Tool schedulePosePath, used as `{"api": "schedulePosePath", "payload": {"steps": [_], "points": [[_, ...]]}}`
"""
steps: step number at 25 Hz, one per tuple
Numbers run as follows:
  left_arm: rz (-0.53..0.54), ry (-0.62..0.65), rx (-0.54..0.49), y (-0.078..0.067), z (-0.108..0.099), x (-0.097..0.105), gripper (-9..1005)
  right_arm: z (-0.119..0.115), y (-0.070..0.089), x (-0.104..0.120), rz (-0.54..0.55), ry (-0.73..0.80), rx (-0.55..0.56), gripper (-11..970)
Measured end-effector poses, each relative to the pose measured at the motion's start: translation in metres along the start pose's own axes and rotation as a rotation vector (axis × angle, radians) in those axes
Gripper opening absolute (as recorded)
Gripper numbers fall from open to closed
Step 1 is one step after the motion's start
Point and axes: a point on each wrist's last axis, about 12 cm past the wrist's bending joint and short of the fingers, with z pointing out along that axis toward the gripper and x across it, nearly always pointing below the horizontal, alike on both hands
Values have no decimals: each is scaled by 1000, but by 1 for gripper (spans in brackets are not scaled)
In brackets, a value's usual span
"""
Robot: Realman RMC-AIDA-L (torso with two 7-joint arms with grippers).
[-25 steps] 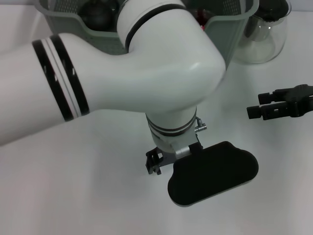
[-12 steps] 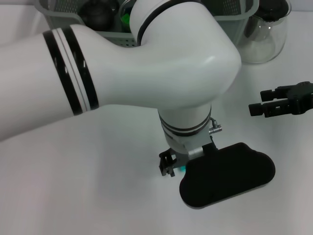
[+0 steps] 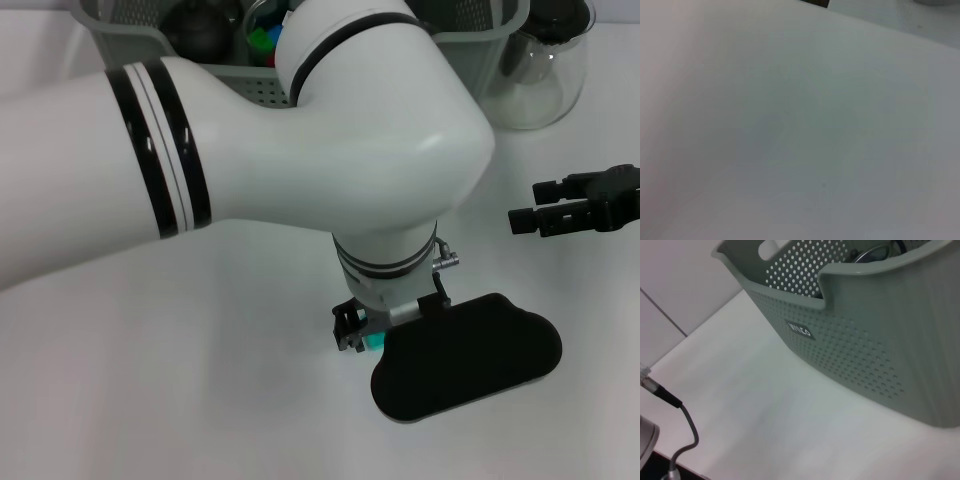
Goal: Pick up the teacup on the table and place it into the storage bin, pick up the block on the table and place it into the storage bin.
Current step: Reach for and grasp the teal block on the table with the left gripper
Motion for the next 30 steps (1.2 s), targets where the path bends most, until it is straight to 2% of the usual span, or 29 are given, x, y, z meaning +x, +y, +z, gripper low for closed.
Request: {"api": "schedulePosePath", "payload": {"steps": [5,10,21,27,30], "points": [[2,3,-1,0,1,0,831,0,0,0,0,0,2,915],[6,12,1,0,4,1,733,1,0,0,0,-1,2,915],[4,18,2,0,7,2,714,1,0,2,-5,-2,4,916],[-2,20,12,-2,10,3,651,2,0,2,-7,-2,4,916],[-1,22,13,-2,10,3,585,2,0,2,-6,-4,4,916]]}}
